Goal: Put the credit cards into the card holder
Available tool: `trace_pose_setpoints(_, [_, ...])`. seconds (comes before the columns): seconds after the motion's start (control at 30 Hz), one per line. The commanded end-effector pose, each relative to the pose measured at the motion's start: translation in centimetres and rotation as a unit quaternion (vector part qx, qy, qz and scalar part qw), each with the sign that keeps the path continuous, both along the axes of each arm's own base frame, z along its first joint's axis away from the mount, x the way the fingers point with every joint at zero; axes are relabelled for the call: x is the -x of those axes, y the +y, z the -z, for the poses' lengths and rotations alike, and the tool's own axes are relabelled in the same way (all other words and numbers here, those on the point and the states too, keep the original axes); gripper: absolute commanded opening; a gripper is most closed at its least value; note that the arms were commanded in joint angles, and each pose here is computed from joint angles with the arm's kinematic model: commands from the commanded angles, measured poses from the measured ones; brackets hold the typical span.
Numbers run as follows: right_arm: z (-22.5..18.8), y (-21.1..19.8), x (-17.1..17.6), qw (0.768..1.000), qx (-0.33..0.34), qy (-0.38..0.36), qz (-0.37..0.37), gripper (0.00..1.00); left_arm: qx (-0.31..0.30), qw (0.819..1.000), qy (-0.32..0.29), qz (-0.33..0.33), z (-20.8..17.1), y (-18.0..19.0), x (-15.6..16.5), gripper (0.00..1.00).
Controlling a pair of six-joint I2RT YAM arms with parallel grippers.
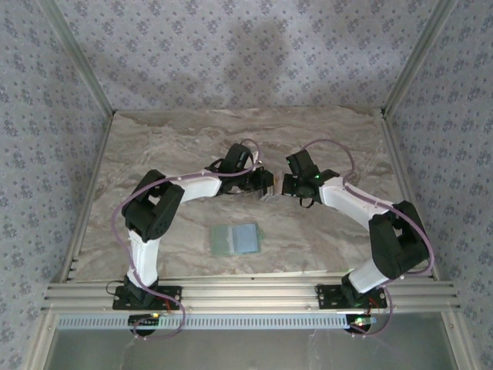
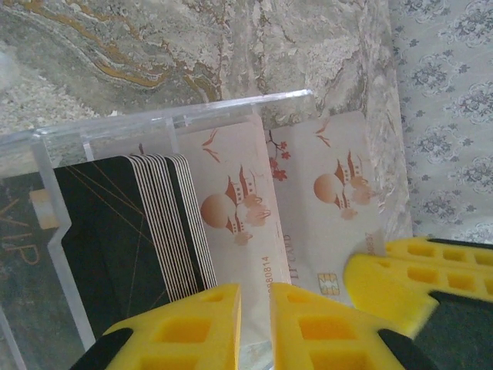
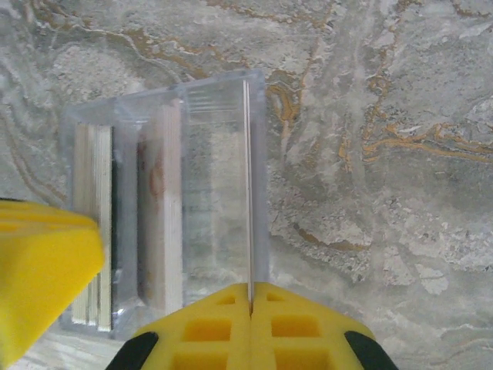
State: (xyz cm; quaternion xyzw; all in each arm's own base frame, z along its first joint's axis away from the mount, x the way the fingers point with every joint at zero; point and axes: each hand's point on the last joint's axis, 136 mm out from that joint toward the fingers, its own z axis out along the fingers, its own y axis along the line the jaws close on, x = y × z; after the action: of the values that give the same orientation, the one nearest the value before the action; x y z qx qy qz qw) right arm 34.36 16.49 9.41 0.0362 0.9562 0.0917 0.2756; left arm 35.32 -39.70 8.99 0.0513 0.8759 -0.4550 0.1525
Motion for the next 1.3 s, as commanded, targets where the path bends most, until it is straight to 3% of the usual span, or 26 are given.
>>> trace_pose_setpoints(0.0, [-2.1, -0.4, 0.0, 1.000, 0.015, -0.019, 0.004, 0.00, -0.015, 1.000, 0.008, 0.002, 1.4, 0.7, 0.1, 0.18])
trace_pose_setpoints(0.3, [-2.1, 1.2, 0.6, 1.000, -0.007, -0.012, -0.016, 0.00, 0.007, 1.000, -0.004, 0.018, -0.9, 0.2, 0.3, 0.18])
trace_pose_setpoints(0.67, [-4.8, 1.5, 1.2, 0.998, -0.005, -0.061, -0.020, 0.00, 0.011, 1.000, -0.014, 0.020, -1.8, 0.5, 0.6, 0.18])
trace_pose_setpoints(0.97, [-2.8, 3.6, 0.7, 0.997, -0.053, -0.025, -0.040, 0.00, 0.018, 0.999, -0.027, 0.013, -3.4, 0.9, 0.6, 0.18])
trace_pose_setpoints(1.27, [-1.1, 2.9, 0.4, 0.998, -0.048, -0.007, -0.029, 0.00, 0.013, 0.999, -0.025, 0.027, -3.1, 0.0, 0.7, 0.17])
